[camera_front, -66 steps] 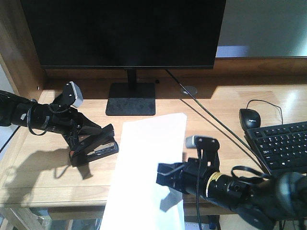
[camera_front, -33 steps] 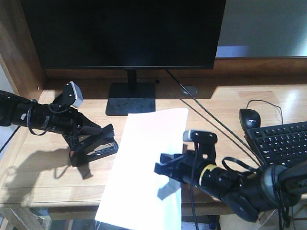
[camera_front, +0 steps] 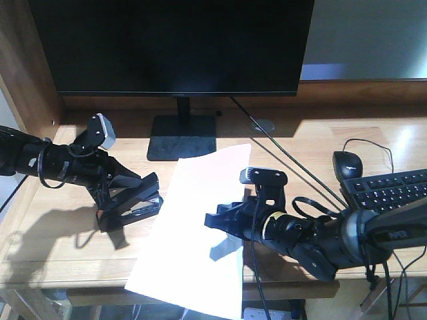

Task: Grab stapler and paper to desk for stapling
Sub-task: 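Lay the paper flat beside the stapler and open the right gripper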

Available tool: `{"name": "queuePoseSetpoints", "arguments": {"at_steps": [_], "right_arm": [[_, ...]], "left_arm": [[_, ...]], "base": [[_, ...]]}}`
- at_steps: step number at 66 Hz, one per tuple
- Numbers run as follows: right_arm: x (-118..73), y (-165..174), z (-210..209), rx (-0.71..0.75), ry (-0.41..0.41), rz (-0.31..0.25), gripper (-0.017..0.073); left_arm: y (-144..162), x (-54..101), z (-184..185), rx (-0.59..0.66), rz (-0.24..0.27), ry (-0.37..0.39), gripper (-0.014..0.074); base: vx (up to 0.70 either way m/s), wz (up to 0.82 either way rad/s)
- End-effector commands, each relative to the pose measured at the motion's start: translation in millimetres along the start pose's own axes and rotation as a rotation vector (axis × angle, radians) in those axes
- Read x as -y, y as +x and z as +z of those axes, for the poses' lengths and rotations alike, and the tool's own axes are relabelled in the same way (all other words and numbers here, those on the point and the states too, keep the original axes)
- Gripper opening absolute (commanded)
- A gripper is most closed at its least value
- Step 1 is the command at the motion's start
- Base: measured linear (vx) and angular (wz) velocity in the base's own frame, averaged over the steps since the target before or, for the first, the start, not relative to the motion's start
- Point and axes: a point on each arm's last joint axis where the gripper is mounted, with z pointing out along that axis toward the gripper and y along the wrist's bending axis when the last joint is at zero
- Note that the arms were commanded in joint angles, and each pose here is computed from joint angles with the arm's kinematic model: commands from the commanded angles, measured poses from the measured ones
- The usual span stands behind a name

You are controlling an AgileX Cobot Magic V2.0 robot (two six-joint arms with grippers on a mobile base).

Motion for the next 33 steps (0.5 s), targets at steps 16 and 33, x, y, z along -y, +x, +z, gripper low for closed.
{"name": "queuePoseSetpoints", "arguments": {"at_steps": [16, 33], "right_arm": [[-20.3, -35.7, 2.6, 0.153, -0.111, -0.031, -0.0005], [-26.5, -42.0, 32.5, 0.084, -0.144, -0.051, -0.0005]], "left_arm": [[-27.4, 1.7, -14.2, 0.079, 0.022, -0.02, -0.0006], [-27.4, 1.7, -14.2, 0.079, 0.022, -0.02, -0.0006]], "base": [[0.0, 0.0], [0.0, 0.0]]}}
